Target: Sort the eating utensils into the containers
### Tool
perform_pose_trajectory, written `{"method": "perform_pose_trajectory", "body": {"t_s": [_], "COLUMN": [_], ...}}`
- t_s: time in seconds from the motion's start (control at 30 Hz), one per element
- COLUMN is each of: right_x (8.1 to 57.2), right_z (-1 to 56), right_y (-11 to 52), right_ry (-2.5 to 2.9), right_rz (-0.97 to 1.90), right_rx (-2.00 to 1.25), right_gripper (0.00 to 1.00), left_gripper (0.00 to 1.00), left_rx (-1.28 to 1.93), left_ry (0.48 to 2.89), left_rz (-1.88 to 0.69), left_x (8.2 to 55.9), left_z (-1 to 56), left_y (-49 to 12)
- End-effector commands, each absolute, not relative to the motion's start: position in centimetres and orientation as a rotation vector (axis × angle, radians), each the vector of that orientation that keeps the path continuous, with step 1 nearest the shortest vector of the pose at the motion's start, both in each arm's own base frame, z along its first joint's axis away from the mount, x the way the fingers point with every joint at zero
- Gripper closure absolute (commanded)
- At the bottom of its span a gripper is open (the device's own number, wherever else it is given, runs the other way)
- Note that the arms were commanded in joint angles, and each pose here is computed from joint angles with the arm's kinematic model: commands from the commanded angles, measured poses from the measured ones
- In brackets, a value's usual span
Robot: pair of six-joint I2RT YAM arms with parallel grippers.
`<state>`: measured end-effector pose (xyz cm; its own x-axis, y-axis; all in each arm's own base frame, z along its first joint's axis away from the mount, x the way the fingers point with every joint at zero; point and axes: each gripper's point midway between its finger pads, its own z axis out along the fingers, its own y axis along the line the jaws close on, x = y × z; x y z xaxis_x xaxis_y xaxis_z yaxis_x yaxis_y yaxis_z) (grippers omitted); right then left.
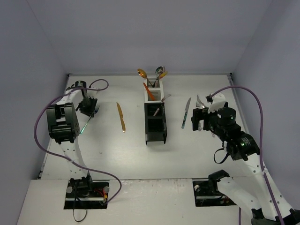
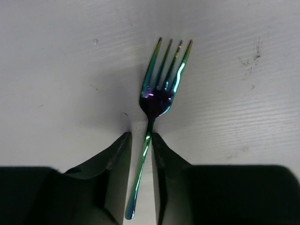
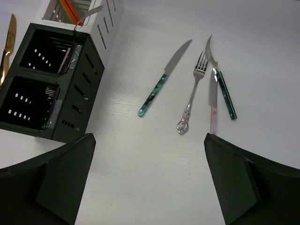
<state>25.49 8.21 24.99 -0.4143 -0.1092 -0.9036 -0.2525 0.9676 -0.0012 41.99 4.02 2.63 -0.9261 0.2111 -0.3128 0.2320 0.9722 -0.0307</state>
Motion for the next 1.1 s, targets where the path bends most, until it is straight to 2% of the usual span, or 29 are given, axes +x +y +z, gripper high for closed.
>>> {"method": "perform_pose_trajectory", "body": {"t_s": [0.0, 0.07, 0.23, 0.4, 0.5, 0.77, 0.97, 1.07], "right_x": [26.2, 26.2, 26.1, 26.0, 25.9, 26.0, 25.7, 25.6], "right_z": [27.5, 27.7, 27.7, 27.9, 28.2, 29.2, 29.6, 29.6], "right_y": [8.4, 8.3, 8.4, 8.3, 7.9, 7.2, 7.1, 7.0], "right_ry": [1.924, 1.919, 1.915, 1.907, 1.896, 1.87, 1.855, 1.85], "right_rz": [0.168, 0.166, 0.171, 0.165, 0.151, 0.113, 0.117, 0.116], "right_rx": [-0.232, -0.23, -0.232, -0.234, -0.228, -0.202, -0.199, -0.195], "right_gripper": [0.0, 0.0, 0.0, 0.0, 0.0, 0.0, 0.0, 0.0], "left_gripper": [0.94, 1.0, 1.0, 1.0, 1.0, 1.0, 1.0, 1.0], "left_rx": [0.315, 0.319, 0.305, 0.3, 0.328, 0.381, 0.571, 0.653], "left_ry": [2.813, 2.821, 2.789, 2.56, 2.325, 1.666, 1.41, 1.332], "left_rz": [-0.131, -0.158, -0.235, -0.285, -0.308, -0.558, -0.659, -0.703], "left_x": [41.6, 41.3, 40.9, 42.5, 43.4, 43.5, 41.1, 40.4], "left_z": [3.3, 3.0, 4.0, 11.8, 19.3, 35.8, 40.9, 41.3], "left_y": [4.0, 3.6, 2.3, -0.5, -3.4, -16.0, -25.4, -29.5]}}
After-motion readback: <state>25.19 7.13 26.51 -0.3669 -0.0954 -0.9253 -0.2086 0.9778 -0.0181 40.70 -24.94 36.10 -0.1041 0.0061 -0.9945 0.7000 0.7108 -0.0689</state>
